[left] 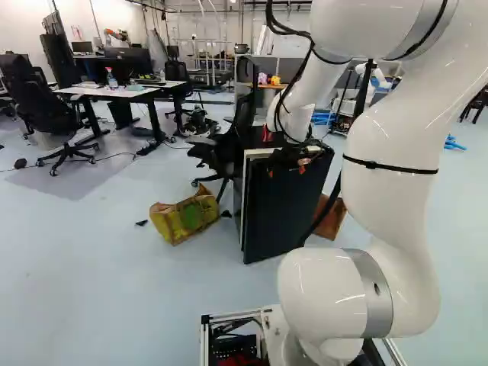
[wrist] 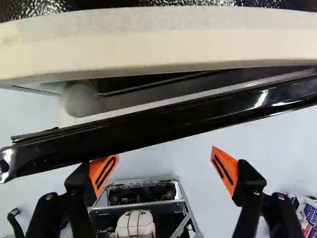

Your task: Grab a drink from the fridge

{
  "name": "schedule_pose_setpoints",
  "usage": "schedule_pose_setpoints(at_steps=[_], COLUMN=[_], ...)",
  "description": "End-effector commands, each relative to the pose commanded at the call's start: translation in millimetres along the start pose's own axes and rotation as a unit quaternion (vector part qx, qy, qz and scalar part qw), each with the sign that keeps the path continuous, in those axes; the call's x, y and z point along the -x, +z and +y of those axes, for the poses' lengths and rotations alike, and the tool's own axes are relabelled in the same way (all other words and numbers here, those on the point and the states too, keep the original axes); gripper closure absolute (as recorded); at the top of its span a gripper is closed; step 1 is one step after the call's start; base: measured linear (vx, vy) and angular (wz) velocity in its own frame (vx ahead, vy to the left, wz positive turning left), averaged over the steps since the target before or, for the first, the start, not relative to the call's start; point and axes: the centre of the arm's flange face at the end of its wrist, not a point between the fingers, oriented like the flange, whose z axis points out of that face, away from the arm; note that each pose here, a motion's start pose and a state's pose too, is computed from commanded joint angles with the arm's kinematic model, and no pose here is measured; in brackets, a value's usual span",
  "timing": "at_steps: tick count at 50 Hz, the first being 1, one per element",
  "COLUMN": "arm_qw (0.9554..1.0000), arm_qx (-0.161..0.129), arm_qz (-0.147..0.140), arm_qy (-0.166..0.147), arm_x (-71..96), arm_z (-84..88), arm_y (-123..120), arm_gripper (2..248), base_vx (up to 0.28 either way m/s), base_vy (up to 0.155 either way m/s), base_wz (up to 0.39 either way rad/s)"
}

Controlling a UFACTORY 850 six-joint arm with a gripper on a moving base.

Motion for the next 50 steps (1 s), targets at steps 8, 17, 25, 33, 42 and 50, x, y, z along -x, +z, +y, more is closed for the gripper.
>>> schedule_pose_setpoints(at_steps=[8,17,25,33,42,50], arm_qw=[0.9999,0.9998,0.9996,0.9994,0.9992,0.999], arm_qx=[0.0,-0.001,-0.001,-0.001,-0.001,-0.001], arm_qz=[0.01,0.02,0.027,0.033,0.04,0.046], arm_qy=[-0.002,-0.003,-0.003,-0.003,-0.003,-0.003], arm_x=[-7.3,-11.1,-12.4,-13.5,-14.6,-15.7], arm_z=[-1.8,-2.1,-2.1,-2.1,-2.1,-2.1], arm_y=[2,2,2,2,2,2], arm_gripper=[3,3,3,3,3,3], base_vx=[0.0,0.0,0.0,0.0,0.0,0.0], base_vy=[0.0,0.0,0.0,0.0,0.0,0.0], base_wz=[0.0,0.0,0.0,0.0,0.0,0.0])
